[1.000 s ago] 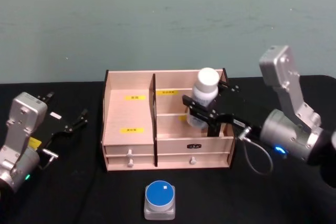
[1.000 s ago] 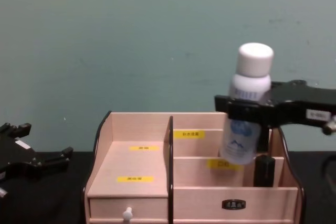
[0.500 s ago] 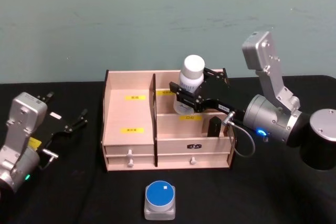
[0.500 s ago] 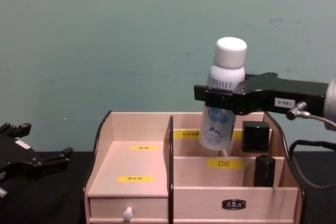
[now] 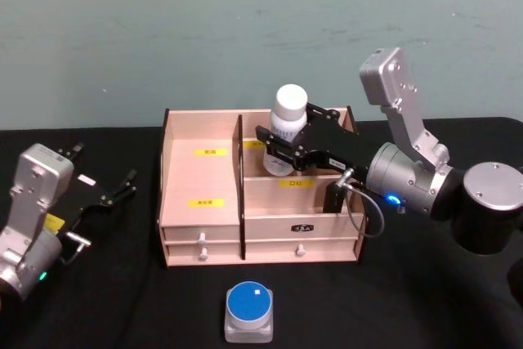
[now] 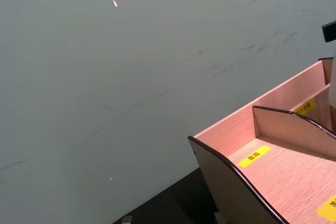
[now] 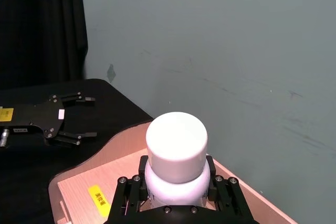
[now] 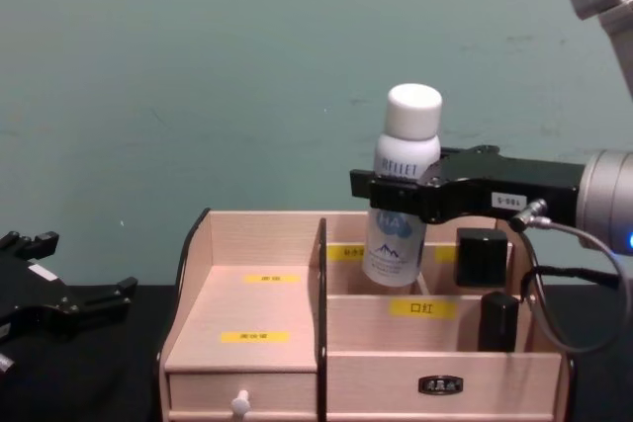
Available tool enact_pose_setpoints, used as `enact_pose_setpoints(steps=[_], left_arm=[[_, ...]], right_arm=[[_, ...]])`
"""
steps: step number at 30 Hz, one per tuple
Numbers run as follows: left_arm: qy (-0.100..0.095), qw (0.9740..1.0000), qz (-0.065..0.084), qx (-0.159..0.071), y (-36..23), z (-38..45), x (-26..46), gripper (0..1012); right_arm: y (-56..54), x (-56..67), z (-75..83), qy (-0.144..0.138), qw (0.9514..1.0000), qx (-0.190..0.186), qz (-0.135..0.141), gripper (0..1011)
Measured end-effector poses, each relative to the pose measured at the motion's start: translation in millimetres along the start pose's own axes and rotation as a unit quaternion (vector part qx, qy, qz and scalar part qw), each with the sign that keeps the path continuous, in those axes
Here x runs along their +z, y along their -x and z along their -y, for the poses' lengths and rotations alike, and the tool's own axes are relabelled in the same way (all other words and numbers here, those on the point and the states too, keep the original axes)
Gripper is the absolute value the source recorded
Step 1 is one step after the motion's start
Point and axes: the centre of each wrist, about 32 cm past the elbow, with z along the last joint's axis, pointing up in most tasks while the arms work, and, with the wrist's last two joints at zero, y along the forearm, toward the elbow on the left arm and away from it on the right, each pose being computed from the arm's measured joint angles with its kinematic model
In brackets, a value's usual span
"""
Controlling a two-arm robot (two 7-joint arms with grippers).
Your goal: Pick up the facial cleanser and watermelon frost from the table and place them into the tiered storage box.
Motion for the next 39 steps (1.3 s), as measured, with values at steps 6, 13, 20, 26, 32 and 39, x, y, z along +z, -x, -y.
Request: enact_pose_setpoints(steps=[6,13,20,26,32,39], left_arm=[[0.000,1.0000,0.000,0.000,0.0,0.0,0.0,1010],[0.000,1.0000,0.000,0.000,0.0,0.0,0.0,1010],[0.000,1.0000,0.000,0.000,0.0,0.0,0.0,1009],[0.000,1.0000,0.000,0.000,0.0,0.0,0.0,1010],[0.000,1.0000,0.000,0.000,0.0,0.0,0.0,1010],[0.000,1.0000,0.000,0.000,0.0,0.0,0.0,1010]], right_arm=[[-2.9,-4.1,-4.2,0.002,1.0000,0.000,0.002,603],[-5.5,-8.3,-9.2,0.001,1.0000,0.000,0.001,603],[-7.8,-11.5,-14.8,-0.001,1.0000,0.004,-0.004,603],[-10.9,-11.8,-19.7,-0.003,1.0000,0.006,-0.005,603],[-14.5,-11.8,-25.0,-0.001,1.0000,0.007,-0.005,603],[-17.2,-17.4,-29.1,0.008,0.9999,0.008,-0.010,602]])
